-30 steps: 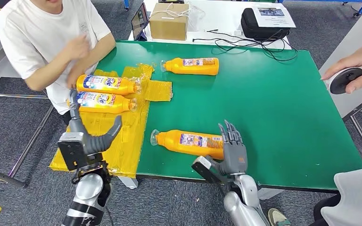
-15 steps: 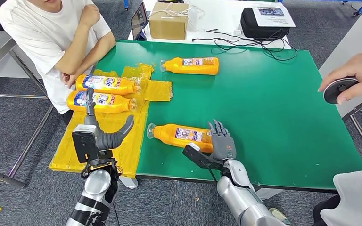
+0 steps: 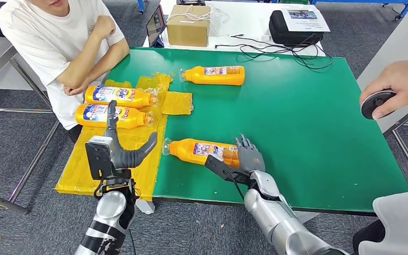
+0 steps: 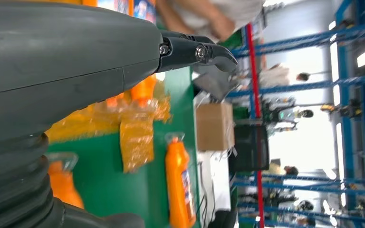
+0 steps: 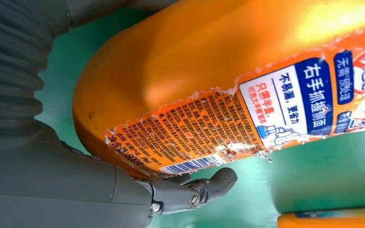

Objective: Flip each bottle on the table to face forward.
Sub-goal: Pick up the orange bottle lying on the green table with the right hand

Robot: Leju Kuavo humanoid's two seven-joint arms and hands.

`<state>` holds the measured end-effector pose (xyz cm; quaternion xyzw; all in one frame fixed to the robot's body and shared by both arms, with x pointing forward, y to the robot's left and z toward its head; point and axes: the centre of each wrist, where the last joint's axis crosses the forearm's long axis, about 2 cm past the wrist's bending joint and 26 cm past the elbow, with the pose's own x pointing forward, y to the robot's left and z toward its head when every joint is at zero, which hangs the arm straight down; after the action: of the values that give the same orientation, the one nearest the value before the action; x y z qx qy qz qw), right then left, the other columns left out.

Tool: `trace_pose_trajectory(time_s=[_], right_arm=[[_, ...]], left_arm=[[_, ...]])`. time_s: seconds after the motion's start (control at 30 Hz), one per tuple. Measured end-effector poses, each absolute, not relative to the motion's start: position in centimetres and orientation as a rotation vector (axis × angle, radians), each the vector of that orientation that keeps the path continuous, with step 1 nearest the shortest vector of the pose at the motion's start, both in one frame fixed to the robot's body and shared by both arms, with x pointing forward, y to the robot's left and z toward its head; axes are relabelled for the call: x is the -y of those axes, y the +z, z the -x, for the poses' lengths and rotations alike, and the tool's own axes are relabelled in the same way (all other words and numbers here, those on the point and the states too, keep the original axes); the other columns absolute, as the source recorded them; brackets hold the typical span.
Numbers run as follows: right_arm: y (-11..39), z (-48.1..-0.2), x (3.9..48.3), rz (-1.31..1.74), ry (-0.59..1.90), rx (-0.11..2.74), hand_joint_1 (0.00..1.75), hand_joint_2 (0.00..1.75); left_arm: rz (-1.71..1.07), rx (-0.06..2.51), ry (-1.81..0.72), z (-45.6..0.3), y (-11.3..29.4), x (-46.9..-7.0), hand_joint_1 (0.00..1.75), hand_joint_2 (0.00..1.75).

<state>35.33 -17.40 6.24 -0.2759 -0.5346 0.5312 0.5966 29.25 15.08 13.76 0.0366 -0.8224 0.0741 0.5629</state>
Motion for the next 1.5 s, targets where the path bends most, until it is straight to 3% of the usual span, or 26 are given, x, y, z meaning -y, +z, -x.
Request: trace_pose_trajectory(time_s=[0.4,0.67,1.0,1.3,1.5], right_arm=[[7.0,-36.9,18.9,0.555,1.275,1.192,1.75,1.75],[6.8,-36.9,19.9,0.438,1.210,1.250,1.75,1.75],[2.6,-32.0,18.8,-0.058,0.669,1.507,1.75,1.75],[2.6,-28.7,17.9,-0.045,0.068,1.581,1.75,1.75],[3.9,-28.0,17.8,-0.090,-0.040,1.628,1.75,1.75]], left_arm=[[0.231,1.738,0.191,-31.1,13.3,-13.9,0.00,1.75],[0.239,1.729,0.195,-31.5,12.8,-13.8,0.00,1.75],[0.272,1.711,0.480,-29.3,11.4,-14.9,0.00,1.75],[0.358,1.663,0.687,-23.7,10.0,-16.2,0.00,1.75],[0.598,1.533,0.632,-21.2,8.8,-15.5,0.00,1.75]])
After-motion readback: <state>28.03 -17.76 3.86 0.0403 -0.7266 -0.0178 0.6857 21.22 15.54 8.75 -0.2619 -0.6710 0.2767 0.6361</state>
